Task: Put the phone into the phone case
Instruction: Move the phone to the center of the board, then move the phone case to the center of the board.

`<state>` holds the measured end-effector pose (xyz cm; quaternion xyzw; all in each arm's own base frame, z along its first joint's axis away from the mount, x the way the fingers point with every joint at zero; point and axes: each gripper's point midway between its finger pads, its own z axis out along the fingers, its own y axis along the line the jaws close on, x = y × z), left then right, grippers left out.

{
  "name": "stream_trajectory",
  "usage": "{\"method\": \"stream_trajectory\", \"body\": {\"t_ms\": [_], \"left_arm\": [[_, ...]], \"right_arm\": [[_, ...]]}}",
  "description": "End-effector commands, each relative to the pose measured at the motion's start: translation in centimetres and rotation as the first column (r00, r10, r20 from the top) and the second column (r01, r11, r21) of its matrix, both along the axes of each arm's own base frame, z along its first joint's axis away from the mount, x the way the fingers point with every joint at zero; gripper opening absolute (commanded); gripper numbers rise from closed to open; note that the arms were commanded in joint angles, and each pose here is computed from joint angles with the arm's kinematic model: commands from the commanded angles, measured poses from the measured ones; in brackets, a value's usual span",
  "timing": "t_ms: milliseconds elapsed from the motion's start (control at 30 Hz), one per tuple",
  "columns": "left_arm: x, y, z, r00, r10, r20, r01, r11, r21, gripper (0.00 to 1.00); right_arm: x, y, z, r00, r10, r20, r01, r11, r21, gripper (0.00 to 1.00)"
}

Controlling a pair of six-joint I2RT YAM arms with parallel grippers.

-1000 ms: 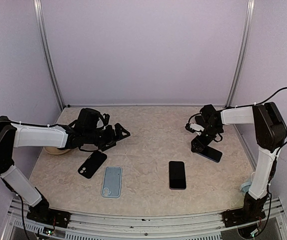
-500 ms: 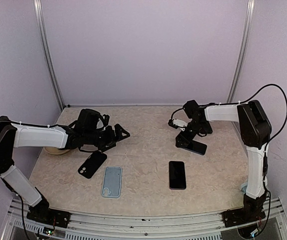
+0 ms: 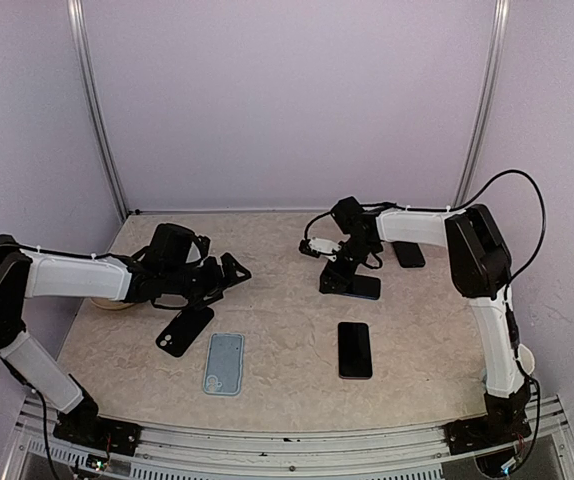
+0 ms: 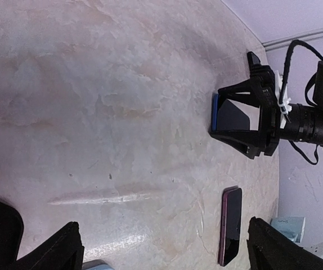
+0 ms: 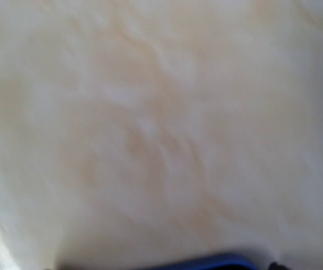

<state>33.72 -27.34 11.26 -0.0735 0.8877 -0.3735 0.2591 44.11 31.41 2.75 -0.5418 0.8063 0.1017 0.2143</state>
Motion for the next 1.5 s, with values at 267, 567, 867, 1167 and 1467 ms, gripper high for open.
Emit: {"method": "stream_trajectory", "body": {"t_ms": [267,567,867,1167,1467], "left_arm": [[0.7,4.2,-2.2,0.976,0.192,-0.099,-0.188,0.981,0.055,0.99],[0.7,5.6,-3.5,0.943,0.284,-0.172,-0.269,0.957,0.106,0.99],[0.8,6.1,-7.1,0.898,0.340,-0.281,-0.297,0.937,0.184,0.99],[2.3,5.4,-6.9,0.906,0.332,-0.261,-0.296,0.940,0.168,0.98],[2.7,3.0,-6.7,0.934,0.250,-0.256,-0.223,0.966,0.129,0.95]], "right_arm": [[-1.8,4.3,0.6,0.991,0.133,-0.001,-0.133,0.991,0.016,0.87],[-1.6,5.3,4.9,0.995,0.089,0.048,-0.094,0.988,0.119,0.94],[-1.7,4.9,10.6,0.989,-0.008,0.145,-0.026,0.973,0.228,1.00],[-2.6,3.4,14.1,0.972,-0.063,0.226,0.003,0.966,0.257,1.00],[-2.7,2.8,14.0,0.968,-0.076,0.240,0.015,0.969,0.245,1.00]]}}
